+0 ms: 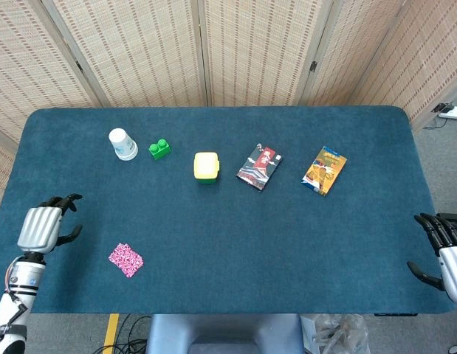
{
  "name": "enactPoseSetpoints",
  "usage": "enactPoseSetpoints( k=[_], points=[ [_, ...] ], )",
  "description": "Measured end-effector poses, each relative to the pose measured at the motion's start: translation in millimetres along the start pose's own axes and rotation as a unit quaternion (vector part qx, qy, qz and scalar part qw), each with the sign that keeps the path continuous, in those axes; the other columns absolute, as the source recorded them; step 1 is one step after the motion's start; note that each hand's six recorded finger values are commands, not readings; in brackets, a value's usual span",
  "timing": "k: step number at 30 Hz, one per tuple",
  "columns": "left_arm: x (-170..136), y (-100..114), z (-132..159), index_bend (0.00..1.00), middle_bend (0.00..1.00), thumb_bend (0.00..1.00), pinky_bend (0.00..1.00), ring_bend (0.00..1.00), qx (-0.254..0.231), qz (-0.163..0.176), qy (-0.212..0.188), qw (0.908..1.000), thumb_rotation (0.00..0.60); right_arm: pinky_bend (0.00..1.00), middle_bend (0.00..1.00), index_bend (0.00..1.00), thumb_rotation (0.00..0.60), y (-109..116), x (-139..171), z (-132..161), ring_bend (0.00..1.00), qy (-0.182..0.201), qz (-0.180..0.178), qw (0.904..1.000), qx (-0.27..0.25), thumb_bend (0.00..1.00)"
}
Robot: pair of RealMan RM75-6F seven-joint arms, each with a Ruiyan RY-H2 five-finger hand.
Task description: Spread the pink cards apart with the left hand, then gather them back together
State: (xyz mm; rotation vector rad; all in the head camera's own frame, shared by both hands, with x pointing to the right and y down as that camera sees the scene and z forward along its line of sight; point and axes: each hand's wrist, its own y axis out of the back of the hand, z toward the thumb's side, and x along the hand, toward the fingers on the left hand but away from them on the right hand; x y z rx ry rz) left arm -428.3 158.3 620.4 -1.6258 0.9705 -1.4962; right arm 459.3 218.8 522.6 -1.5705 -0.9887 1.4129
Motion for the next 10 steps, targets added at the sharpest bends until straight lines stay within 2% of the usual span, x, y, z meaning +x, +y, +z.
enactPoseSetpoints(
  k=[4, 10],
  points=[
    [-18, 5, -15, 0.26, 0.36, 0.32, 0.31, 0.24, -0.003, 0.019, 0.03, 0.9994, 0.6, 0.19, 0.15, 0.1, 0.6, -3, -4, 3, 0.12, 0.013, 0.014, 0.9998, -0.006, 0.26],
    [-50, 7, -28, 0.26, 0.35, 0.32, 0.3, 0.23, -0.008, 0.033, 0.063, 0.9974, 0.6, 0.19, 0.15, 0.09, 0.6, -5, -9, 6, 0.12, 0.015, 0.011, 0.9997, -0.013, 0.27]
  ],
)
